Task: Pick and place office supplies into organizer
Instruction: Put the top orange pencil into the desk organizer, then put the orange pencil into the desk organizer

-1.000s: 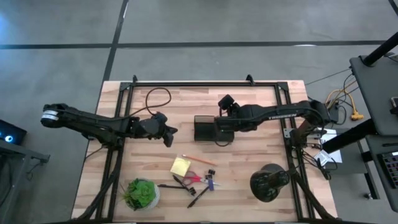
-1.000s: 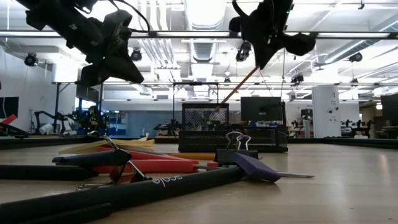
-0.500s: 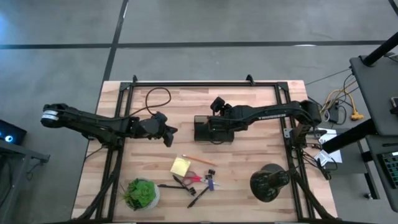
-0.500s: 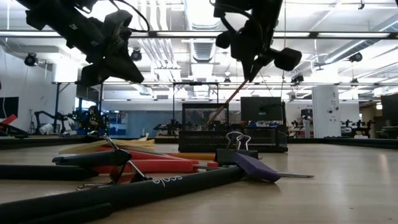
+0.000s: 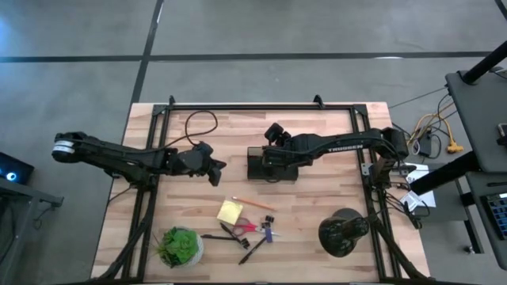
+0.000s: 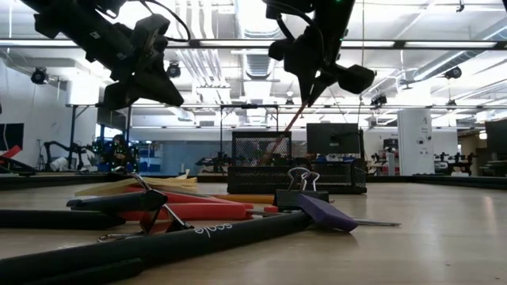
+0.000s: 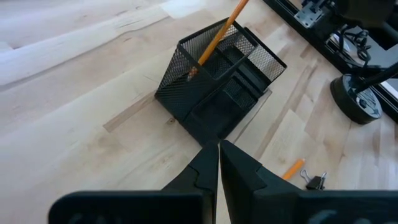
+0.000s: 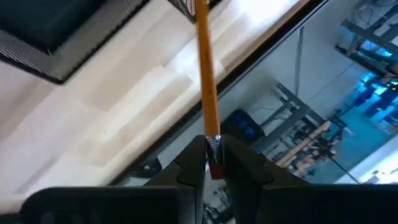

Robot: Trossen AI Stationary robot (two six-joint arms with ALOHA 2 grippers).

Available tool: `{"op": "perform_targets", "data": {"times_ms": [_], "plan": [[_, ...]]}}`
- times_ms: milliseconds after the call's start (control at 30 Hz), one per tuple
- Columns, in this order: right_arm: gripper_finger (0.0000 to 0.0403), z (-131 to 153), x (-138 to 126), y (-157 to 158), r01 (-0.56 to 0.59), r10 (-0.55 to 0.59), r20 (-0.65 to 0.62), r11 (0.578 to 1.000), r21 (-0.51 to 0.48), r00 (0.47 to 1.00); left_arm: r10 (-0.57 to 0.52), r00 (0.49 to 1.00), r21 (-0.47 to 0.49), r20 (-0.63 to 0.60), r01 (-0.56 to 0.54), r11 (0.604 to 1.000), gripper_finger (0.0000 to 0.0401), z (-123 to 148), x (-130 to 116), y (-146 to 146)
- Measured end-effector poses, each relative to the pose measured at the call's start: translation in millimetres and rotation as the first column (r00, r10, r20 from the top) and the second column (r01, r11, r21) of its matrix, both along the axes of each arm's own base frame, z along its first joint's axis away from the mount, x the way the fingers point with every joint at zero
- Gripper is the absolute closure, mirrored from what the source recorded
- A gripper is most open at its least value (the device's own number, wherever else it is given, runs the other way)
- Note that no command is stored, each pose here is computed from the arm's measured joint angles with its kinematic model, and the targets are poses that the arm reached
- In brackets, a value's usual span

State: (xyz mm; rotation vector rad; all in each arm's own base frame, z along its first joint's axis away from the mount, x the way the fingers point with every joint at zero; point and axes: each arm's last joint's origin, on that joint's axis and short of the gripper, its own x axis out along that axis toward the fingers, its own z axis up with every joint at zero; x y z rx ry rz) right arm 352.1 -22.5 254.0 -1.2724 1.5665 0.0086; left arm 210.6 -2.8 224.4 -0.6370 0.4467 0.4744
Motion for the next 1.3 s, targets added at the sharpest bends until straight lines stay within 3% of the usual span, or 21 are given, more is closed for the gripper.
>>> {"op": "perform_targets", "data": {"times_ms": [300, 500, 600, 700, 767, 867, 967, 1067, 1133, 1300], "plan": [[0.03, 1, 0, 1, 0.013, -0.013, 0.022, 1.0, 0.011, 1.0, 0.0, 1.0, 0.0, 0.0, 0.0, 1.0, 0.0401, 0, 0, 0], [0.0264, 10, -6, 1, 0.129, -0.126, 0.141, 0.992, -0.012, 0.982, -0.003, 1.0, -0.002, -0.001, 0.003, 1.0, 0.0401, 0, 0, 0], [0.0251, 20, -15, 5, 0.227, -0.228, 0.246, 0.973, 0.033, 0.942, -0.044, 0.999, -0.034, -0.003, 0.044, 0.998, 0.0401, 0, 0, 0], [0.0242, 29, -26, 13, 0.345, -0.378, 0.35, 0.926, 0.155, 0.857, -0.131, 0.991, -0.095, -0.018, 0.129, 0.987, 0.0401, -4, 2, 3], [0.0238, 32, -33, 18, 0.415, -0.496, 0.373, 0.866, 0.28, 0.784, -0.189, 0.981, -0.095, -0.045, 0.184, 0.978, 0.0401, -8, 4, 6], [0.0234, 37, -42, 27, 0.488, -0.669, 0.326, 0.724, 0.487, 0.668, -0.261, 0.963, -0.102, -0.074, 0.253, 0.962, 0.0401, -13, 10, 13], [0.0235, 33, -43, 37, 0.537, -0.807, 0.181, 0.522, 0.662, 0.561, -0.34, 0.935, -0.142, -0.097, 0.325, 0.935, 0.0401, -22, 16, 18], [0.0239, 26, -39, 47, 0.556, -0.882, 0.046, 0.336, 0.761, 0.47, -0.438, 0.897, -0.213, -0.067, 0.416, 0.884, 0.0401, -30, 25, 21], [0.0244, 20, -36, 53, 0.544, -0.906, 0.021, 0.273, 0.793, 0.423, -0.485, 0.873, -0.261, -0.05, 0.457, 0.85, 0.0401, -37, 30, 21], [0.0257, 5, -37, 67, 0.55, -0.936, 0.001, 0.207, 0.809, 0.351, -0.505, 0.859, -0.311, -0.085, 0.459, 0.832, 0.0401, -55, 39, 22]]}}
